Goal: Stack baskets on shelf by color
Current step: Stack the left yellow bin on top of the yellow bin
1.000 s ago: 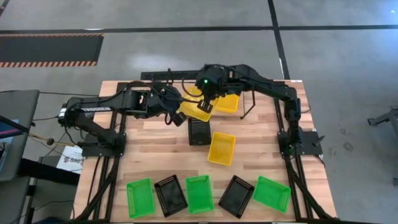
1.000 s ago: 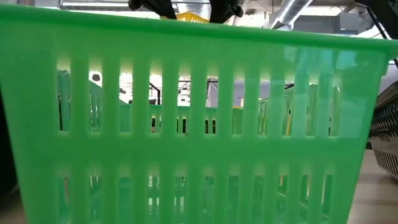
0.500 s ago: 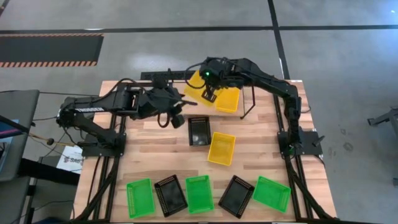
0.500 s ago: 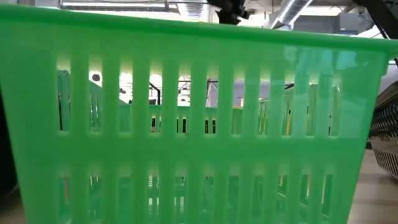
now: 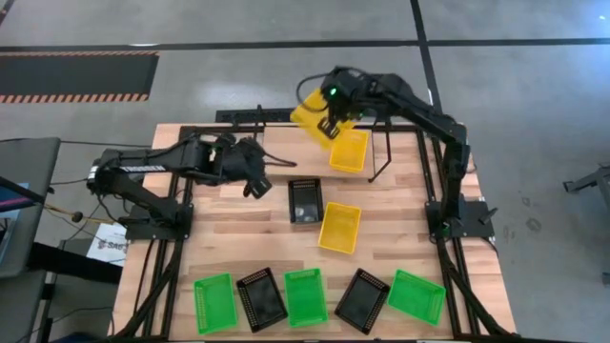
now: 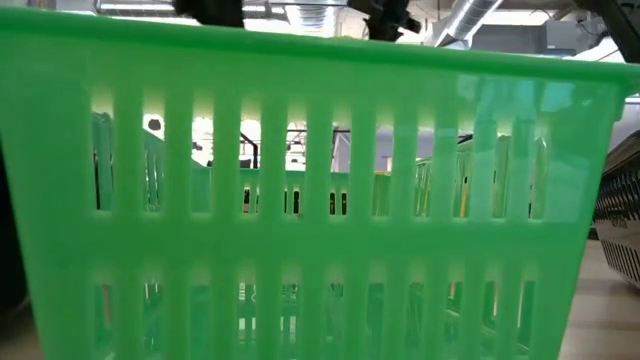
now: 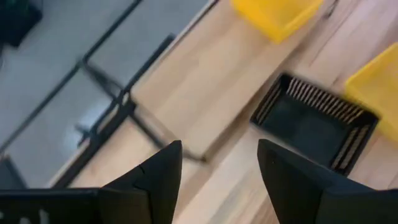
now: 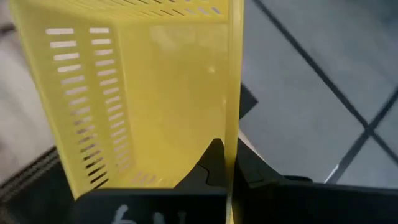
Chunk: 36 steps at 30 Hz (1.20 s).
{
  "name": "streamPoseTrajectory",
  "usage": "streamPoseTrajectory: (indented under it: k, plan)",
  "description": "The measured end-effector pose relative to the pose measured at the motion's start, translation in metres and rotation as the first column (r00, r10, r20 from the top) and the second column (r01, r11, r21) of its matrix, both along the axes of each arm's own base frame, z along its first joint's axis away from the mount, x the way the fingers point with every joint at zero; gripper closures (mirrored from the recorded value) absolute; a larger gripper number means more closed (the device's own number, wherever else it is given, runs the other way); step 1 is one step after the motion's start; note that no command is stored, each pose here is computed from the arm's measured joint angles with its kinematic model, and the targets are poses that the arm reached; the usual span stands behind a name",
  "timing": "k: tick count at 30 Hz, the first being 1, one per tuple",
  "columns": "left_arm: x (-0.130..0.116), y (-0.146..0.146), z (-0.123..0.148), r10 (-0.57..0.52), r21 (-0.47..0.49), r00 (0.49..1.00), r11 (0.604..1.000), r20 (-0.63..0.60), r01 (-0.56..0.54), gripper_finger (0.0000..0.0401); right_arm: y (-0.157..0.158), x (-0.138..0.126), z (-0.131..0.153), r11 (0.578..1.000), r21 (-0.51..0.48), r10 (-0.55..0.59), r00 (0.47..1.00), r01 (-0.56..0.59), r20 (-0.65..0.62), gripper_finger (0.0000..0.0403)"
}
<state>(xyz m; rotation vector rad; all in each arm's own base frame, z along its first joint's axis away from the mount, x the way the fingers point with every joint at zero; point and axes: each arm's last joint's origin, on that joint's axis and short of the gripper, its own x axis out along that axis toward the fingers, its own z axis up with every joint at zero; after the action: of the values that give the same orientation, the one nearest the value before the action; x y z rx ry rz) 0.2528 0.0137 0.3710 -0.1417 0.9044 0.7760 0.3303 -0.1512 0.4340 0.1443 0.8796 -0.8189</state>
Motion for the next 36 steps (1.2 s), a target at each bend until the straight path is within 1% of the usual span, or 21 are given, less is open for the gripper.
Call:
streamPoseTrajectory:
  k: [2,3,5,7,11,15,21,27,30,33,36]
  plan:
    - [-0.002,-0.001,-0.010,0.022,-0.026,0.999,0.999,-0.033,-0.023,0.0207,-0.009,-0.014,0.006,0.997,0.033,-0.076,0.996,0.075,0.036,0.0398]
    - [-0.002,-0.002,-0.015,0.025,-0.040,0.999,0.999,-0.046,-0.027,0.0208,-0.012,-0.022,0.009,0.992,0.066,-0.115,0.992,0.112,0.056,0.0399]
    - [-0.001,-0.004,-0.021,0.017,-0.064,0.998,0.998,-0.062,-0.021,0.0210,-0.014,-0.036,0.013,0.973,0.131,-0.201,0.976,0.189,0.081,0.0399]
    - [0.000,-0.005,-0.026,0.014,-0.070,0.998,0.997,-0.060,-0.018,0.0211,-0.013,-0.046,0.014,0.951,0.179,-0.267,0.961,0.251,0.071,0.0399]
    - [0.002,-0.005,-0.030,0.021,-0.074,0.999,0.997,-0.047,-0.024,0.0212,-0.008,-0.052,0.014,0.905,0.271,-0.362,0.928,0.328,0.088,0.0399]
    - [0.003,-0.005,-0.030,0.020,-0.075,0.999,0.997,-0.032,-0.022,0.0212,-0.009,-0.049,0.012,0.867,0.314,-0.440,0.890,0.387,0.117,0.0399]
    - [0.004,-0.006,-0.030,-0.039,-0.100,0.998,0.994,-0.055,0.034,0.0212,-0.009,-0.039,-0.006,0.837,0.341,-0.476,0.877,0.428,0.070,0.0399]
    - [0.004,-0.007,-0.031,-0.088,-0.096,0.993,0.992,-0.080,0.080,0.0212,-0.008,-0.032,-0.039,0.793,0.357,-0.509,0.859,0.494,-0.058,0.0399]
    - [0.004,-0.007,-0.031,-0.102,-0.105,0.991,0.990,-0.084,0.093,0.0212,-0.011,-0.027,-0.057,0.779,0.363,-0.511,0.853,0.511,-0.105,0.0399]
    - [0.004,-0.007,-0.031,-0.107,-0.109,0.991,0.989,-0.086,0.097,0.0212,-0.016,-0.025,-0.070,0.768,0.381,-0.514,0.850,0.516,-0.115,0.0399]
    - [0.004,-0.007,-0.031,-0.109,-0.108,0.990,0.989,-0.087,0.100,0.0212,-0.022,-0.025,-0.073,0.770,0.415,-0.512,0.857,0.485,-0.052,0.0399]
